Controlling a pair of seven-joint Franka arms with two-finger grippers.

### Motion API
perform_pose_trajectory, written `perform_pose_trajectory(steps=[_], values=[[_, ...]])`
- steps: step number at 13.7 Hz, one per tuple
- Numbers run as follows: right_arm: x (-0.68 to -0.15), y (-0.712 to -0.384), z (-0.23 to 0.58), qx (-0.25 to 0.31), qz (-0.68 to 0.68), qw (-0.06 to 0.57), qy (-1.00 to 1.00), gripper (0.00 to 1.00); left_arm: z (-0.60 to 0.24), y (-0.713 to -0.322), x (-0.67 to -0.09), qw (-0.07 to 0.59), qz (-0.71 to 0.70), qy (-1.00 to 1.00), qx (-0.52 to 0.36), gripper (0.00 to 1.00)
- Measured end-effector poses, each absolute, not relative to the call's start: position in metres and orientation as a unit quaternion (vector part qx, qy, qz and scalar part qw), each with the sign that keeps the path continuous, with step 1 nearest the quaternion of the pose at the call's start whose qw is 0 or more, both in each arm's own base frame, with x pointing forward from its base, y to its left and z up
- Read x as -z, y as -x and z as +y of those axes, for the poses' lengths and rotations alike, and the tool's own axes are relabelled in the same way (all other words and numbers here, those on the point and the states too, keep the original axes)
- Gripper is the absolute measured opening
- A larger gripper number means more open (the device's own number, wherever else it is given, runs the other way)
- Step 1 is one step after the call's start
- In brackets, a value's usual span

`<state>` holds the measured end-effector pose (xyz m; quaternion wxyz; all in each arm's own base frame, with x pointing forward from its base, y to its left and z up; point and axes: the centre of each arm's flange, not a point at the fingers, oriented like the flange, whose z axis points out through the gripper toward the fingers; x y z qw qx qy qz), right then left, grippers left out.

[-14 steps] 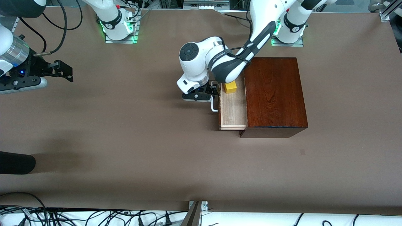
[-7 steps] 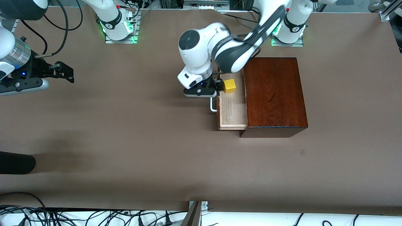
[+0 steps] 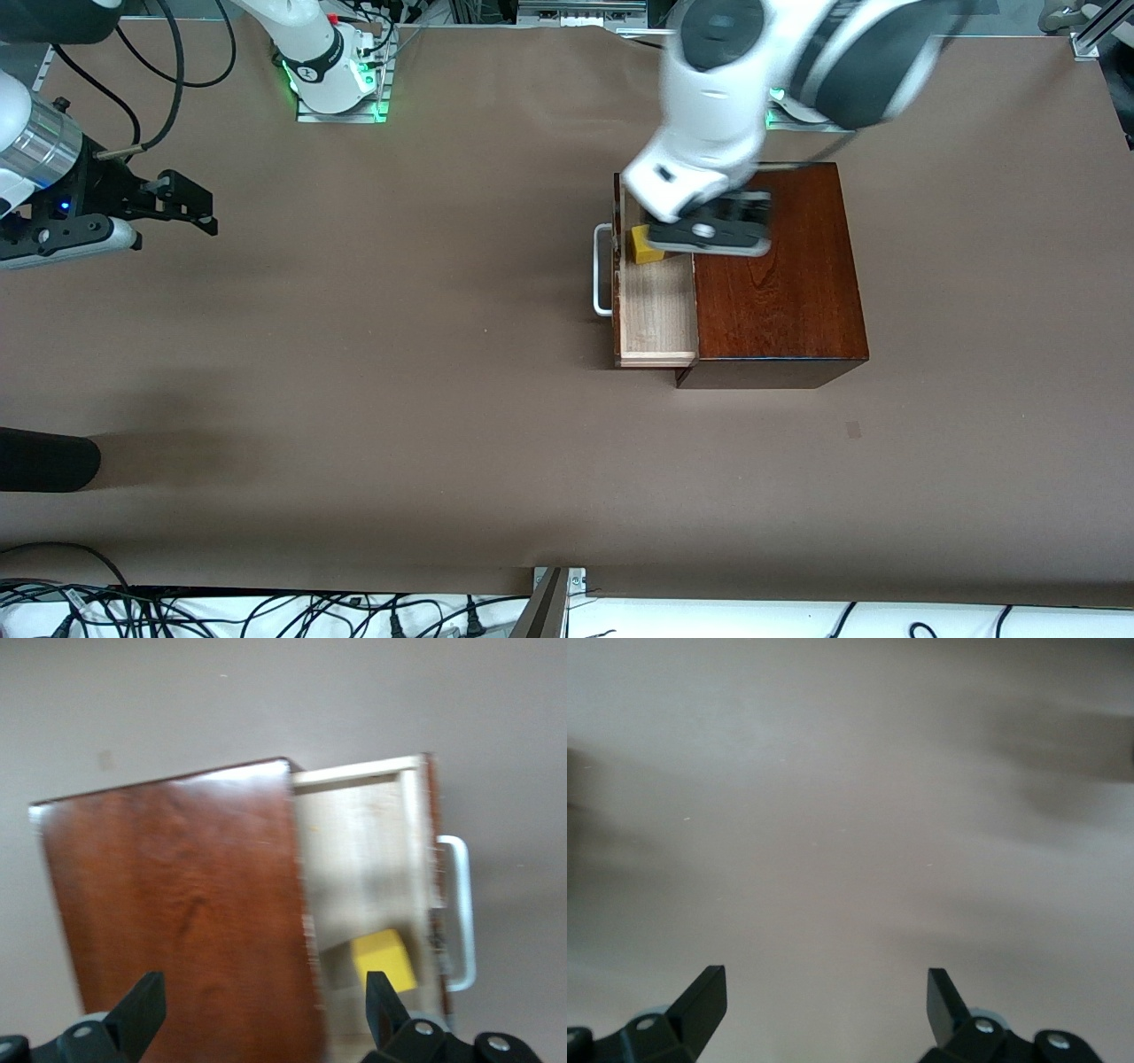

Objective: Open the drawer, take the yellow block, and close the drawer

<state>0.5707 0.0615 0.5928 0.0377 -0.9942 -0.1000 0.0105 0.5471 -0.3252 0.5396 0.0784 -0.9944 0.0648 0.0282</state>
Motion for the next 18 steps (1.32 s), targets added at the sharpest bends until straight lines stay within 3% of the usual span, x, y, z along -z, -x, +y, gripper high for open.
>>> perform_pose_trajectory(steps=[4, 8, 13, 18], values=[[-0.59, -0.561, 0.118, -0.021, -0.16, 0.065, 0.985, 1.0, -0.213, -0.572, -0.572, 0.042, 0.058, 0.995, -0.071, 1.0], [-0.574, -0.537, 0.223, -0.035, -0.327, 0.071, 0.942, 1.0, -0.101, -0.593, -0.593, -0.006, 0.057, 0.997, -0.059, 1.0], [-0.547, -0.486, 0.389, -0.023, -0.464, 0.076, 0.882, 1.0, -0.043, -0.563, -0.597, -0.02, 0.045, 0.999, 0.007, 1.0], [-0.528, -0.497, 0.432, -0.017, -0.493, 0.055, 0.868, 1.0, -0.032, -0.547, -0.591, -0.019, 0.045, 0.999, 0.003, 1.0]])
